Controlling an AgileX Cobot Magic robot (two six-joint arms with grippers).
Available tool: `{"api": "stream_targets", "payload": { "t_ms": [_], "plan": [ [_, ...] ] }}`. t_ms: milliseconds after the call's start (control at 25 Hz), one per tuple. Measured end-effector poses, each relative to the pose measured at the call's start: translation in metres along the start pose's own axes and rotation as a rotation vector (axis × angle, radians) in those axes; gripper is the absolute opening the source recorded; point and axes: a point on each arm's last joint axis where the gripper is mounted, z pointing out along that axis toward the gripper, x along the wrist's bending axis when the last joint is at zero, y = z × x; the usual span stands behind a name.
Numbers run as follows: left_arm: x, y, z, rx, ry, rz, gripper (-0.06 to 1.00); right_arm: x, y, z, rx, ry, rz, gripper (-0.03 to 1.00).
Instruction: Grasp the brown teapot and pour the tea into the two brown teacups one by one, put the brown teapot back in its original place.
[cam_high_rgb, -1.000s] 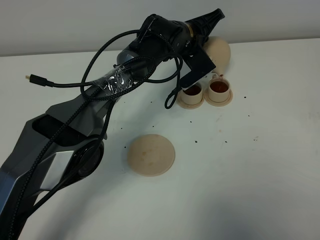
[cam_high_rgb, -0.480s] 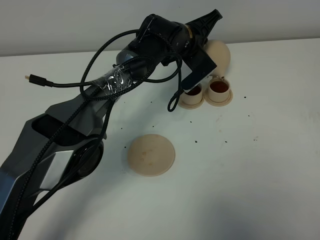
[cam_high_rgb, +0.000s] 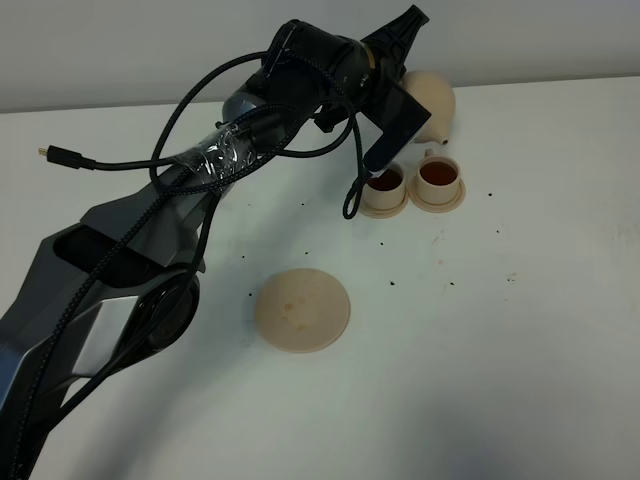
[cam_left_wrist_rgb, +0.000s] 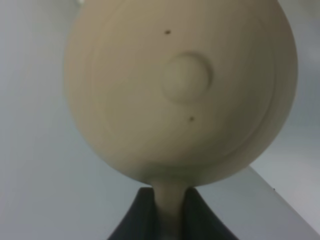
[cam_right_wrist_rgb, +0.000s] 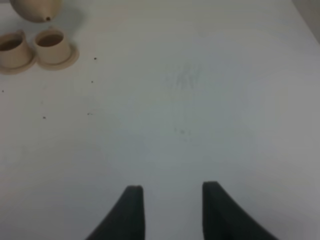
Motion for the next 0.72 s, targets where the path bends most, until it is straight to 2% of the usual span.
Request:
{"api": "stream_targets", "payload": {
  "t_ms": [200, 320, 480, 720],
  "plan": [
    [0.016, -0.017, -0.032, 0.012, -0.017, -0.221, 0.15, 0.0, 0.0, 0.0, 0.0, 0.003, 0.002, 0.31],
    [0.025, -0.026, -0.058, 0.016, -0.069, -0.399, 0.15, 0.0, 0.0, 0.0, 0.0, 0.003, 0.002, 0.31],
    [0.029, -0.032, -0.088, 0.029, -0.18, -0.624, 0.15, 0.0, 0.0, 0.0, 0.0, 0.003, 0.002, 0.31],
    [0.018, -0.03, -0.109, 0.094, -0.394, -0.952, 0.15, 0.0, 0.0, 0.0, 0.0, 0.003, 0.002, 0.31]
  ]
}}
